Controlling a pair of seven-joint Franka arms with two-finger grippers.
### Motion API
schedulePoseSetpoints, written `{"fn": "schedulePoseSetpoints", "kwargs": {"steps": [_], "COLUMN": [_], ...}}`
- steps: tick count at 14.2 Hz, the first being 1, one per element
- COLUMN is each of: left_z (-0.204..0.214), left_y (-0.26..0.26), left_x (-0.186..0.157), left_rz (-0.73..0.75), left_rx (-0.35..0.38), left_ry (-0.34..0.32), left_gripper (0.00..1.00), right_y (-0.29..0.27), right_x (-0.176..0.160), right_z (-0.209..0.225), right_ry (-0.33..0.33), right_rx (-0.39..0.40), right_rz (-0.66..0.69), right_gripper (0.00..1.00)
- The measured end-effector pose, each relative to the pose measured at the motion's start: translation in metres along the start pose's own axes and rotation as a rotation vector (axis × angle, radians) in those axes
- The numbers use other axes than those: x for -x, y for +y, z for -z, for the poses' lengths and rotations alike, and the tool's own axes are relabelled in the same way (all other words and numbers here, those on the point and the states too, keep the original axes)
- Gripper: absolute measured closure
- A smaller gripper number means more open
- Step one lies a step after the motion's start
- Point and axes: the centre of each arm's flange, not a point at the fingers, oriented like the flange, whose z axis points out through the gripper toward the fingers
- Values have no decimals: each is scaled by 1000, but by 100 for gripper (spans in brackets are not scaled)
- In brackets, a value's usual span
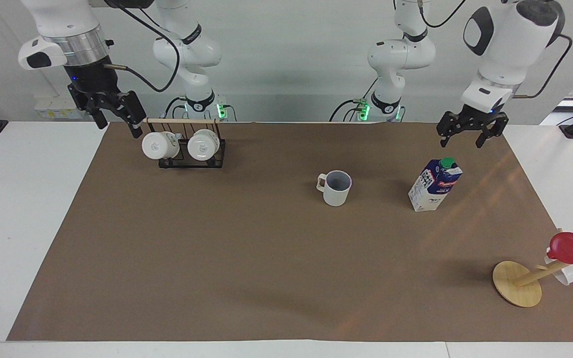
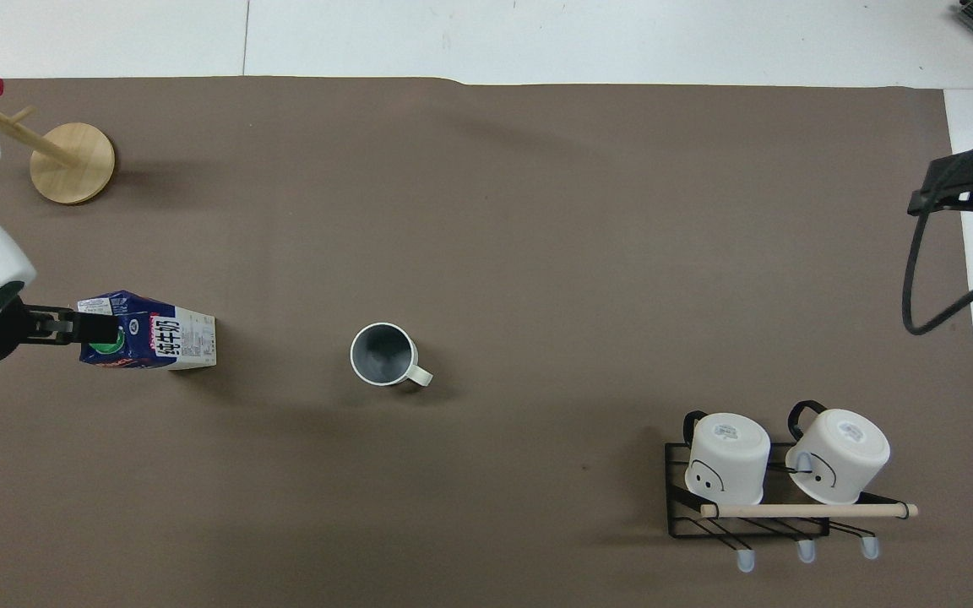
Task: Place cup and milk on table
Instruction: 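Grasp the blue-and-white milk carton with the left gripper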
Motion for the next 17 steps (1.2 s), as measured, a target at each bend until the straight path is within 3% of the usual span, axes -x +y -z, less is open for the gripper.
{"fn": "schedulePoseSetpoints", "kwargs": {"steps": [6, 10, 11, 15, 17], "left_z": [-68, -79, -78, -77, -76], "left_y": [-1, -4, -4, -5, -5], "left_x": [18, 20, 20, 19, 18], "left_rz": [-5, 0, 1, 4, 7], "left_rx": [-1, 0, 0, -1, -1], "left_ry": [43, 37, 38, 42, 44], "left_gripper": [0, 5, 17, 30, 48], "right_y": [-6, -7, -7, -5, -5], "right_x": [16, 17, 17, 19, 19], "right_z": [9, 6, 5, 6, 6], "right_ry": [-41, -50, -52, -53, -53], "right_rx": [14, 17, 19, 19, 19], "right_rz": [21, 42, 45, 44, 43], "right_gripper": [0, 0, 0, 0, 0]}}
